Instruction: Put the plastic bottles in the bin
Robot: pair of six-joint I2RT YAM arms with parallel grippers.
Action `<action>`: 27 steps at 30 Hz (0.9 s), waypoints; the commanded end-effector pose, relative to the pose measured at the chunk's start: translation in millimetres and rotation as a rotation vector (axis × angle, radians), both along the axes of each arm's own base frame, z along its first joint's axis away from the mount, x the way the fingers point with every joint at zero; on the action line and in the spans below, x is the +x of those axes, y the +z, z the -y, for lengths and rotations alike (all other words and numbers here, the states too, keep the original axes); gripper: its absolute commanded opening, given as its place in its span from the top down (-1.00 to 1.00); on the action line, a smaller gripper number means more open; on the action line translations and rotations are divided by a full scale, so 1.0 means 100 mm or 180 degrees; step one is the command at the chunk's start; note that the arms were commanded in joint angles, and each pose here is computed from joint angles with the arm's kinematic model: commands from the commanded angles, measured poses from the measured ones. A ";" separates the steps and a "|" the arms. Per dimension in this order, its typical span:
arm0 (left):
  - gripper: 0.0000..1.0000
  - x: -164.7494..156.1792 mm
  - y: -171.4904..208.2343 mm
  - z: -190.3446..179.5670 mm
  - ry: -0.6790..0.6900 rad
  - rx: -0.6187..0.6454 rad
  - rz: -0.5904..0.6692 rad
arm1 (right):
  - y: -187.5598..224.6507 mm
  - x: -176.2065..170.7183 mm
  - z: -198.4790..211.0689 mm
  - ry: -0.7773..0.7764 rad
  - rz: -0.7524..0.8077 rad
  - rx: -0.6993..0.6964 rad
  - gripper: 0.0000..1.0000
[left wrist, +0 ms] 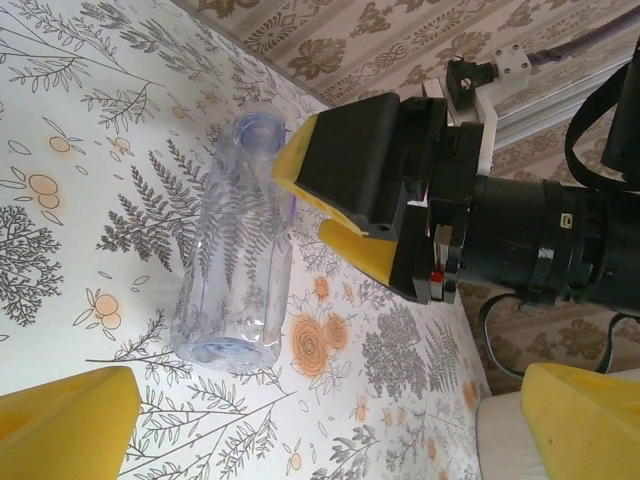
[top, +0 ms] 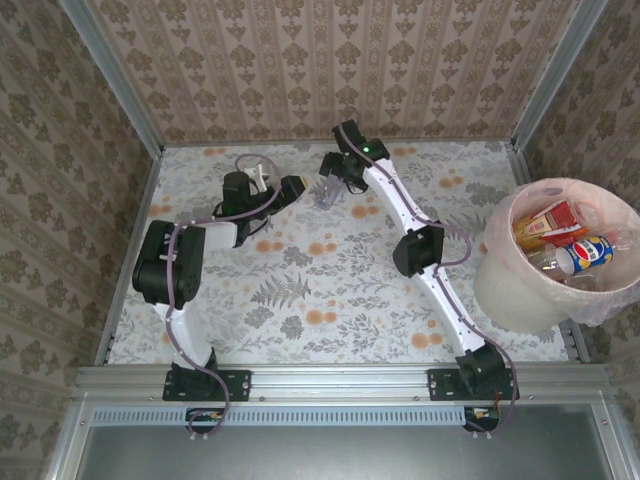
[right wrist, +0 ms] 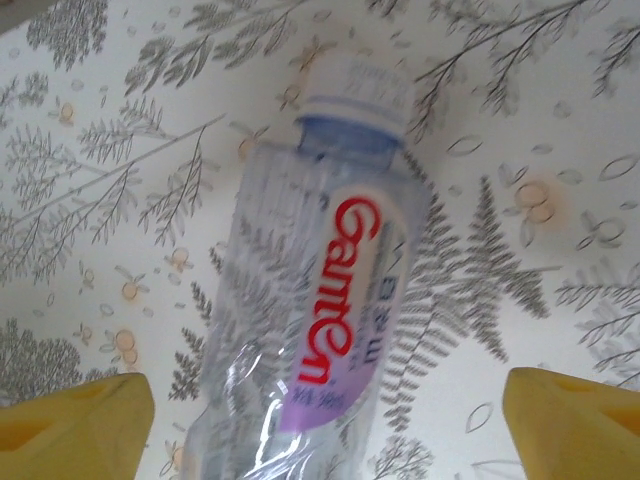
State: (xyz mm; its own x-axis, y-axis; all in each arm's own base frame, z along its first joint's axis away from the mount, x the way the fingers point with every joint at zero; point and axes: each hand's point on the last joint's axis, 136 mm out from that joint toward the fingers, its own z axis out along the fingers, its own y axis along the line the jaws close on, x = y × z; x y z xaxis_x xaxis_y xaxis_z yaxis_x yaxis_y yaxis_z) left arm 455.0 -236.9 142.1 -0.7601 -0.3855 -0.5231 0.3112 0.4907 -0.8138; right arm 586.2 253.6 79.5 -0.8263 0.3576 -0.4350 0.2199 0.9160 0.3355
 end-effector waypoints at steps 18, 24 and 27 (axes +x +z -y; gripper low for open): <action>-1.00 -0.34 0.02 -0.47 0.0579 0.0867 0.0092 | 0.49 -0.13 -0.06 0.0480 0.0382 -0.0626 -0.10; -1.00 -0.44 0.20 -0.41 0.0558 0.1014 0.0301 | 1.40 -0.42 0.01 0.1000 0.0705 -0.0827 0.00; -1.00 -0.46 0.24 -0.40 0.0576 0.1011 0.0334 | 1.83 -0.62 0.09 0.1188 0.0836 -0.0823 0.01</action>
